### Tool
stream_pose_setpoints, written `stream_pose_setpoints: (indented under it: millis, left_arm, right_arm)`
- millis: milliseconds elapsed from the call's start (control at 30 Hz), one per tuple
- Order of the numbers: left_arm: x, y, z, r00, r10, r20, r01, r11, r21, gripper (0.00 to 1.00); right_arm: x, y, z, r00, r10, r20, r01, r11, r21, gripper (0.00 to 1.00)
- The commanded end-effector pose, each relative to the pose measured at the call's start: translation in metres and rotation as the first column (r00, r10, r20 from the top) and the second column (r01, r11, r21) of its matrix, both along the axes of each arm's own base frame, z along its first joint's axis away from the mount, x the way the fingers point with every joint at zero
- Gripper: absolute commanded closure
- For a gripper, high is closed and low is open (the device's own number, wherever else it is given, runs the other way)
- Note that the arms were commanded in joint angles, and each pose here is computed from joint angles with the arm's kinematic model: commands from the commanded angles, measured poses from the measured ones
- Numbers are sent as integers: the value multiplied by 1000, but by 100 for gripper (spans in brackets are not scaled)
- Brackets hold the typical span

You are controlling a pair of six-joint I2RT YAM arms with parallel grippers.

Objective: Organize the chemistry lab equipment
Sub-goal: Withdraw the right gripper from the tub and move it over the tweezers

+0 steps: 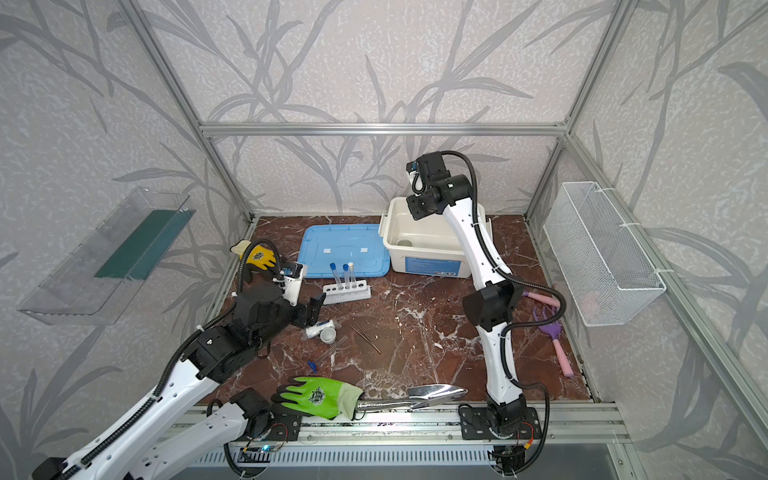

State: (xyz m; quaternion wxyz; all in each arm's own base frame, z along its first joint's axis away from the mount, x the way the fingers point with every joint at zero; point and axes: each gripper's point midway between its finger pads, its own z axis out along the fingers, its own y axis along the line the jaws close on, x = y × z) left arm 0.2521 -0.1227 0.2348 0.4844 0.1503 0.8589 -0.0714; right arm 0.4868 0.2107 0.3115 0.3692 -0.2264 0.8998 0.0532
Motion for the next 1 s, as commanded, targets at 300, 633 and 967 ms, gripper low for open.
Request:
stream_pose_setpoints:
  millis: [300,633,967]
  left_arm:
    - [-21,19,-19,999,3,-43,1,996,92,21]
    - [-14,13,-19,999,1,-50,3,997,80,21]
    - [-10,12,-19,999,13,-48,-9,997,71,21]
  right_arm:
    - [-148,49,1,973,208,96,-215,974,68,55]
    - [-241,91,-132,890,416,-188,-424,906,0,58]
    - [-282,114,-203,802,482,-353,-502,864,40,64]
